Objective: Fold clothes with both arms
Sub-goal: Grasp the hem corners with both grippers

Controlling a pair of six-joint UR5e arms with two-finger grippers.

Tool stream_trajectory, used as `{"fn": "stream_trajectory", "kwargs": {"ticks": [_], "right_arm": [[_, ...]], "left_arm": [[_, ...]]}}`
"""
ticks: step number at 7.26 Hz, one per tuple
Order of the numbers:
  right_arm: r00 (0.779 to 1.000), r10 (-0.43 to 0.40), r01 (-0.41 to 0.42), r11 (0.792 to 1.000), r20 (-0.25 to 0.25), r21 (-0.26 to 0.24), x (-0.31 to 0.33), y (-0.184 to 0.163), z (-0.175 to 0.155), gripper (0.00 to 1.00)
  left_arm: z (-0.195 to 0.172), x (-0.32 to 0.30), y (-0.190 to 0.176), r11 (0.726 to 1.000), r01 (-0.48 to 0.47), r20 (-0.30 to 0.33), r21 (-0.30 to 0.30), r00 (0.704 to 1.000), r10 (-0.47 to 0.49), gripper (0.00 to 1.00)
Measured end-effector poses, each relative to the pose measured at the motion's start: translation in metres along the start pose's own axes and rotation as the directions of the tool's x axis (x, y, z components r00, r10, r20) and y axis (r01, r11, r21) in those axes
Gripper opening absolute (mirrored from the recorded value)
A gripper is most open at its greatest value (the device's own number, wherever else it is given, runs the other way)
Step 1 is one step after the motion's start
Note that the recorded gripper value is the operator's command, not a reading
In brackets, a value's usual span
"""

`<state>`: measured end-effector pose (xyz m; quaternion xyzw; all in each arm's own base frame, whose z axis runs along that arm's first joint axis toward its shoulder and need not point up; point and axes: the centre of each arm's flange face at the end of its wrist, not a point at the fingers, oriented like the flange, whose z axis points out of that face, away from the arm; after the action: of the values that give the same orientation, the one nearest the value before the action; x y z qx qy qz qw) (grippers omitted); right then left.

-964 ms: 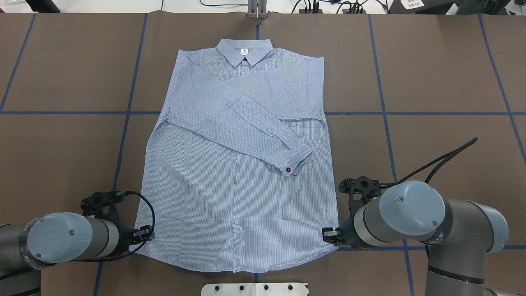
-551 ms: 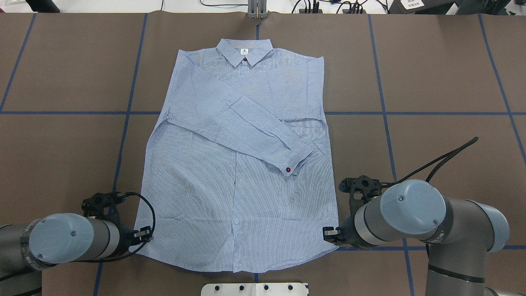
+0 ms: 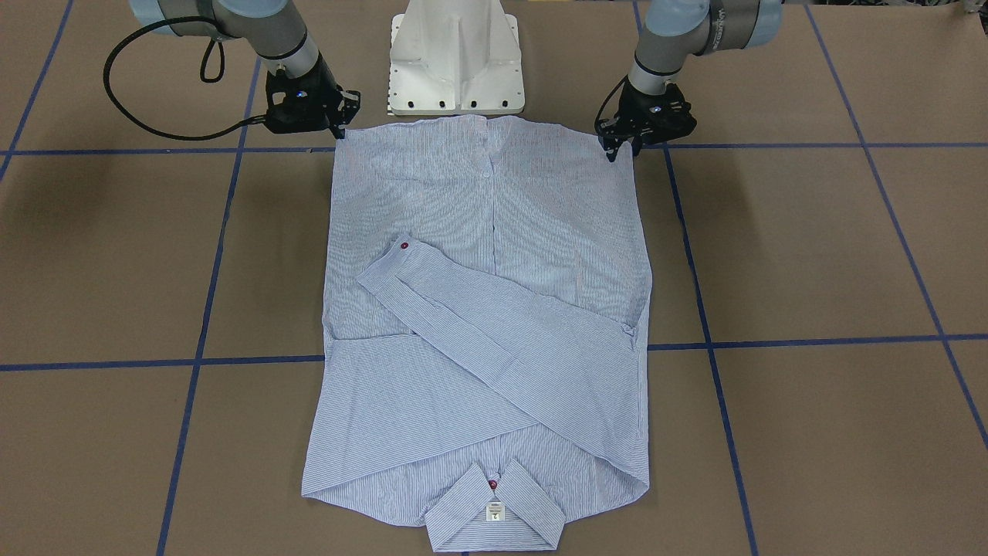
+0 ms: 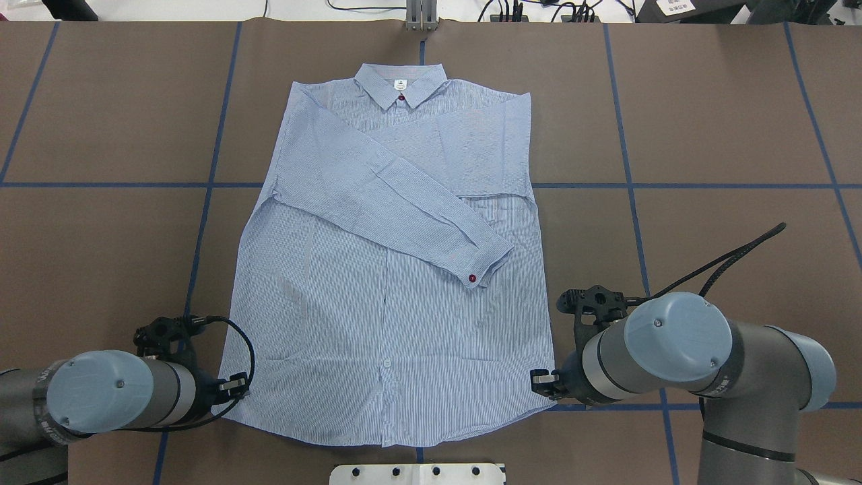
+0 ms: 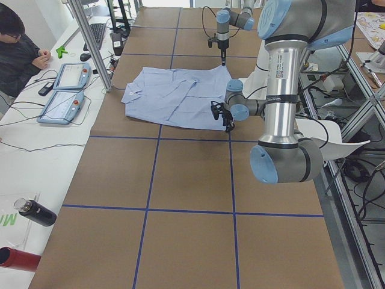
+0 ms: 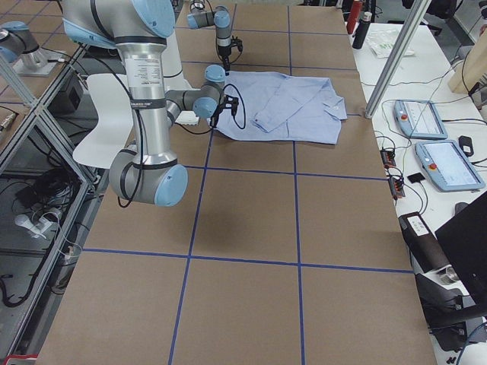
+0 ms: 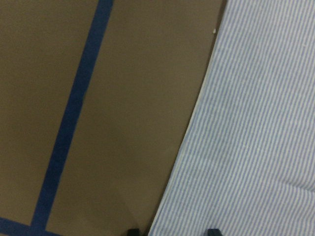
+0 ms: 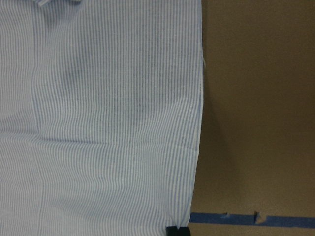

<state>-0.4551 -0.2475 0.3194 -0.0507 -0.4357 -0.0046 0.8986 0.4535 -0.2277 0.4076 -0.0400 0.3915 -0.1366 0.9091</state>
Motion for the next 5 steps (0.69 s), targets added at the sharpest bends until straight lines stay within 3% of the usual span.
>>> {"fn": "stream_trajectory", "kwargs": {"ticks": [4,5], "right_arm": [[1.0,0.003,-0.003,1.0,-0.006,0.0,0.0022,-0.0007,0.0019,0.0],[1.0,0.003,-0.003,1.0,-0.007,-0.001,0.0025,-0.0006,0.0026,0.0]], "left_arm": [[-0.0063,0.0033,0.0031,1.0,-0.002,0.0,-0.005,1.0,0.002,0.48],[-0.0061,0.0033,0.0039,1.0,-0.003,0.002,-0.006,1.0,0.003,0.43]]}}
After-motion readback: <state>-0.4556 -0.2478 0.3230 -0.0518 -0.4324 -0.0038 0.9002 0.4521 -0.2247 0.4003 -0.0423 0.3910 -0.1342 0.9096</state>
